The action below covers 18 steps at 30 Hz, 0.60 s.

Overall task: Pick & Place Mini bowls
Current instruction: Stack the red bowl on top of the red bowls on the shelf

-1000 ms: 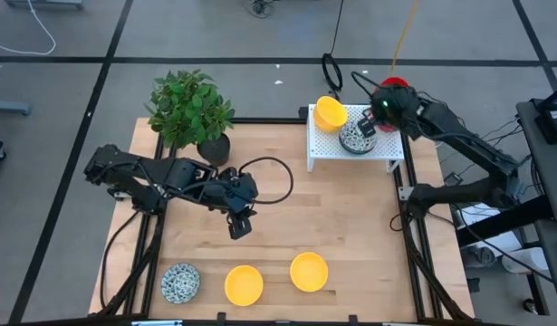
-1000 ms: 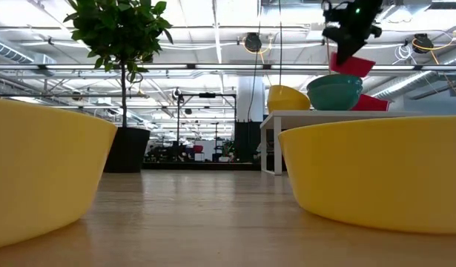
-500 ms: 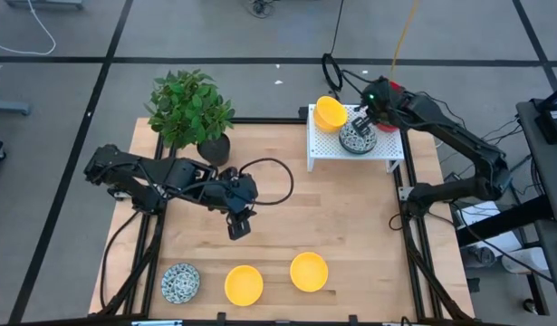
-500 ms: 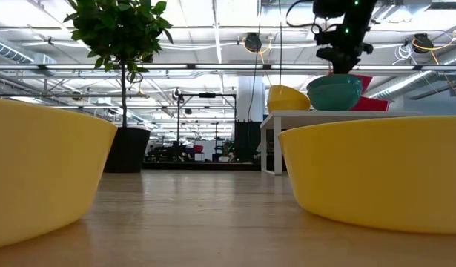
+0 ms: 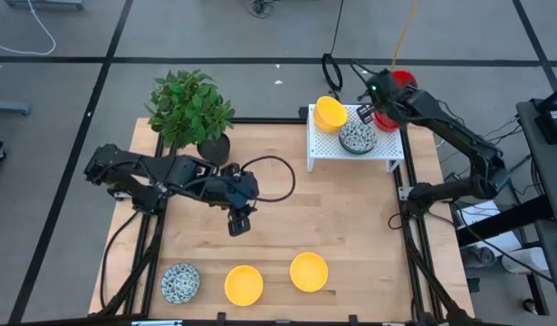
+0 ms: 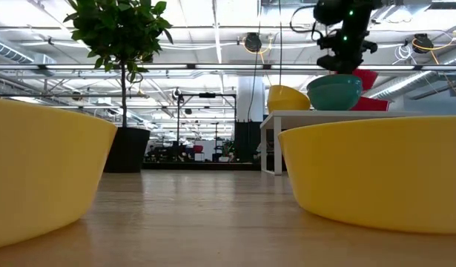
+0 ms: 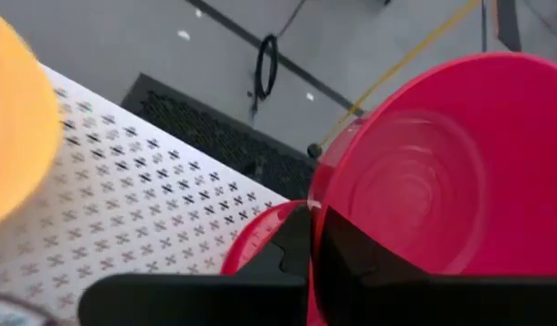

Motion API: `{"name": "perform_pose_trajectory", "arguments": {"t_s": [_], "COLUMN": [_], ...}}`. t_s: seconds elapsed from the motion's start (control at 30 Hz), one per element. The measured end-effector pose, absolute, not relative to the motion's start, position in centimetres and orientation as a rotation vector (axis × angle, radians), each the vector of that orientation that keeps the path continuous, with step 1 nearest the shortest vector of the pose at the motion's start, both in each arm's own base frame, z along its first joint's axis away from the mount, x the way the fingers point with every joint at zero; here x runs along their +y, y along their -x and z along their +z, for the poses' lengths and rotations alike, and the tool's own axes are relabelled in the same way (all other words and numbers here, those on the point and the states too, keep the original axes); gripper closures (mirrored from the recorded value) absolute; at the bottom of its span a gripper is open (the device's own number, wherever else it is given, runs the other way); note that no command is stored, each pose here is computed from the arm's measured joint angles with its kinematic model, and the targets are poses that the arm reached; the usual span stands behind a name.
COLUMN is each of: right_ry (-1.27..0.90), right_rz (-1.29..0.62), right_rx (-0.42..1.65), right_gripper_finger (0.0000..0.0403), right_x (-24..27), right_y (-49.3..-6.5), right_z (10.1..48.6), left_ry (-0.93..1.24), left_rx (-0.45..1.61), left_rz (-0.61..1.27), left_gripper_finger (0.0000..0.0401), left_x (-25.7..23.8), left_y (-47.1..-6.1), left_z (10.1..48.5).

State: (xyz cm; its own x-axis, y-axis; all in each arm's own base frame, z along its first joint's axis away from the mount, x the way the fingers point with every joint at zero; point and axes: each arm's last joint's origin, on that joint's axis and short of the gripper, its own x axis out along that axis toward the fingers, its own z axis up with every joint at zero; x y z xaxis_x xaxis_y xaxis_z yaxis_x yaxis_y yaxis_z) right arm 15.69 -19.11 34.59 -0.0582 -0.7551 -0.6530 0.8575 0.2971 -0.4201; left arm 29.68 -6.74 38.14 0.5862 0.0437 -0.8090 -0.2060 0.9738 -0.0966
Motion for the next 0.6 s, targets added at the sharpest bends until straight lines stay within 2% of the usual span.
{"name": "perform_pose_trajectory", "arguments": {"t_s": [0.33,0.6], "right_ry": [-0.150,-0.186], "right_rz": [-1.148,-1.149], "right_rx": [1.029,1.067], "right_gripper_finger": [0.0403,0.0403], "right_x": [-19.87,-19.00], "right_y": [-16.18,-15.40], "right_z": [33.54,33.69], "left_ry": [0.175,0.175], "left_rx": [0.937,0.937], "left_rz": [0.142,0.148], "left_gripper_finger": [0.0249,0.0249], "left_x": [-6.54,-6.32], "left_y": [-29.72,-29.76], "left_z": [38.14,38.14]}}
